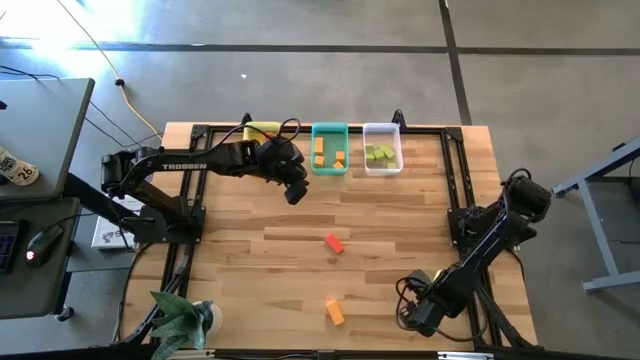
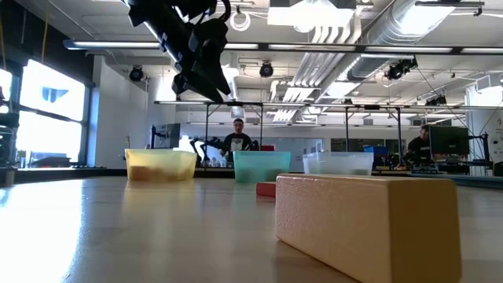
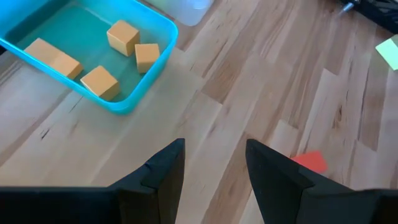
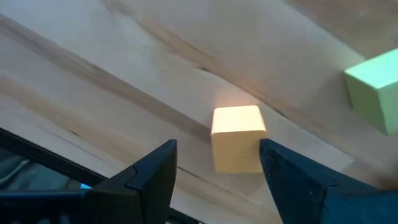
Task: Sort & place blocks by color
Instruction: Put the yellow block into the green bin
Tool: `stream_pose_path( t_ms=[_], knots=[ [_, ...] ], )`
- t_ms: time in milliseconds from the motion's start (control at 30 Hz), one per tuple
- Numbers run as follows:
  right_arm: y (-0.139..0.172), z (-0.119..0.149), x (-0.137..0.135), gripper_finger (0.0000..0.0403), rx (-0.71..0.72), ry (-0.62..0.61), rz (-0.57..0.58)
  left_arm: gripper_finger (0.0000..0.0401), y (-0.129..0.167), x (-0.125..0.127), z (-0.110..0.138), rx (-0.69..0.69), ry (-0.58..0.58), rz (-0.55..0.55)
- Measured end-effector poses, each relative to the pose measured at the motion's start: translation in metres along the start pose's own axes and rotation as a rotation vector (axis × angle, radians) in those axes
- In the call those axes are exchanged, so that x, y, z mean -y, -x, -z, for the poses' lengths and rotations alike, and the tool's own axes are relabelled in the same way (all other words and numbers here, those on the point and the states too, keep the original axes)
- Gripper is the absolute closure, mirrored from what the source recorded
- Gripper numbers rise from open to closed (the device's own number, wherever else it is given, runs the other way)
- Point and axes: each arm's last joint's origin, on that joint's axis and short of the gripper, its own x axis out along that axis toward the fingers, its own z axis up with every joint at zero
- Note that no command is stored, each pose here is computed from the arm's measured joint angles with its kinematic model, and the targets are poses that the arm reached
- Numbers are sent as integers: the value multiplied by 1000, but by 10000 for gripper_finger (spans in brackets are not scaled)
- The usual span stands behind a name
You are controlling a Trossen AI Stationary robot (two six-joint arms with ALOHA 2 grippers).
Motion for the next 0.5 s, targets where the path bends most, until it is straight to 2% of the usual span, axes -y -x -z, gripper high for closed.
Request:
stream_pose_path(
  t_ms=[167, 267, 500],
  knots=[
    [-11, -3, 10, 180, -10, 11, 78, 244, 0, 0, 0, 1, 12, 0],
    [-8, -1, 7, 180, -24, 30, 50, 244, 0, 0, 0, 5, 12, 1],
    [-19, 4, 8, 181, -92, 54, 106, 245, 0, 0, -1, 13, 37, -4]
  ],
)
